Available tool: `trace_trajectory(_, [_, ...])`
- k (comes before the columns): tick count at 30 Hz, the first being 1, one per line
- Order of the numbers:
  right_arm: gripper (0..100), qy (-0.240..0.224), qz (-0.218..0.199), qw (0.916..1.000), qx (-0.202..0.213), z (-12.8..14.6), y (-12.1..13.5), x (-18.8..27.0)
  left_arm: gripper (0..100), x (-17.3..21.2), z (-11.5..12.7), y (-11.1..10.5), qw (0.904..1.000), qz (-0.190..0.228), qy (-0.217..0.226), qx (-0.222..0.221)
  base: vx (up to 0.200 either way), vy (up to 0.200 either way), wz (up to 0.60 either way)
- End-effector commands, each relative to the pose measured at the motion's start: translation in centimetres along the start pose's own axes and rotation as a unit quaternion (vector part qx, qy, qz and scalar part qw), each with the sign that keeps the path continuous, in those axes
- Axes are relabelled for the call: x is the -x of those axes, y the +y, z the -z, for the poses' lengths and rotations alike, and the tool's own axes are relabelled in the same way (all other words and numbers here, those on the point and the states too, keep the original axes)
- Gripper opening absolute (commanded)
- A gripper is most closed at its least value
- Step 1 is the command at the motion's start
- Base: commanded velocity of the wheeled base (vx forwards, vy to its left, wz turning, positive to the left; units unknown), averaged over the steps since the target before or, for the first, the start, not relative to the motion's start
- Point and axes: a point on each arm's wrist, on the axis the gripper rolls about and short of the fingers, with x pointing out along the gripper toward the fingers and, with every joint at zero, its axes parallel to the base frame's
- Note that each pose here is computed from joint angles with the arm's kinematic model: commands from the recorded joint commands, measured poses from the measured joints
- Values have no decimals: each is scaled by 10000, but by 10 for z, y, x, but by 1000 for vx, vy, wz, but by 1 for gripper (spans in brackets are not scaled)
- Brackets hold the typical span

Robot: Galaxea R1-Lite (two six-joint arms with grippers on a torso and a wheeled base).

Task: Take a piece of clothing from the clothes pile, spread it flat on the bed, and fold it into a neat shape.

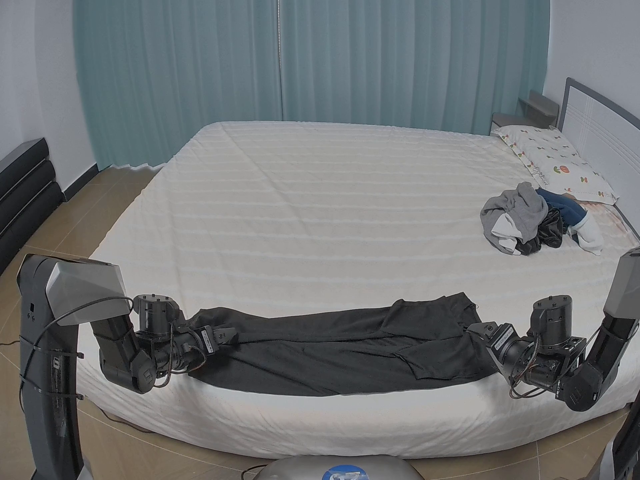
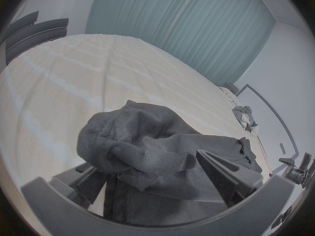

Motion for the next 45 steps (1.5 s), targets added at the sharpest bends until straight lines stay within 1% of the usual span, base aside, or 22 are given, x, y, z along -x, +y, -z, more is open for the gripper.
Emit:
trace_trajectory(1, [100, 2, -3, 10000, 2, 0, 0, 0, 0, -1, 2, 0, 10000, -1, 27, 7, 0, 0, 0])
trace_trajectory(14, [100, 1, 7, 10000, -1, 0, -1, 1, 0, 6, -5, 9, 9998, -99, -108, 119, 0, 0, 0])
trace_trajectory(22, [100, -7, -6, 10000, -3, 0, 0, 1, 0, 19, -22, 18, 9989, -197, -377, 219, 0, 0, 0])
trace_trajectory(24, [100, -7, -6, 10000, -3, 0, 0, 1, 0, 19, -22, 18, 9989, -197, -377, 219, 0, 0, 0])
trace_trajectory(25, [100, -12, -3, 10000, -7, -1, 0, 1, 0, 26, -31, 20, 9982, -221, -508, 249, 0, 0, 0])
trace_trajectory(27, [100, -12, -3, 10000, -7, -1, 0, 1, 0, 29, -36, 21, 9978, -229, -566, 262, 0, 0, 0])
trace_trajectory(30, [100, -12, -3, 10000, -7, -1, 0, 1, 0, 33, -40, 23, 9973, -255, -635, 283, 0, 0, 0])
trace_trajectory(35, [100, -16, -9, 10000, -8, -1, 0, 1, 0, 32, -39, 25, 9973, -289, -605, 306, 0, 0, 0])
trace_trajectory(38, [100, -12, -3, 10000, -7, -1, 0, 1, 0, 37, -46, 30, 9963, -339, -709, 354, 0, 0, 0])
trace_trajectory(40, [100, -12, -3, 10000, -7, -1, 0, 1, 0, 42, -51, 32, 9961, -279, -742, 376, 0, 0, 0])
trace_trajectory(42, [100, -12, -3, 10000, -7, -1, 0, 1, 0, 48, -53, 33, 9973, -147, -552, 455, 0, 0, 0])
trace_trajectory(45, [100, -8, 4, 10000, -6, -1, 0, 1, 0, 49, -54, 32, 9979, -99, -428, 483, 0, 0, 0])
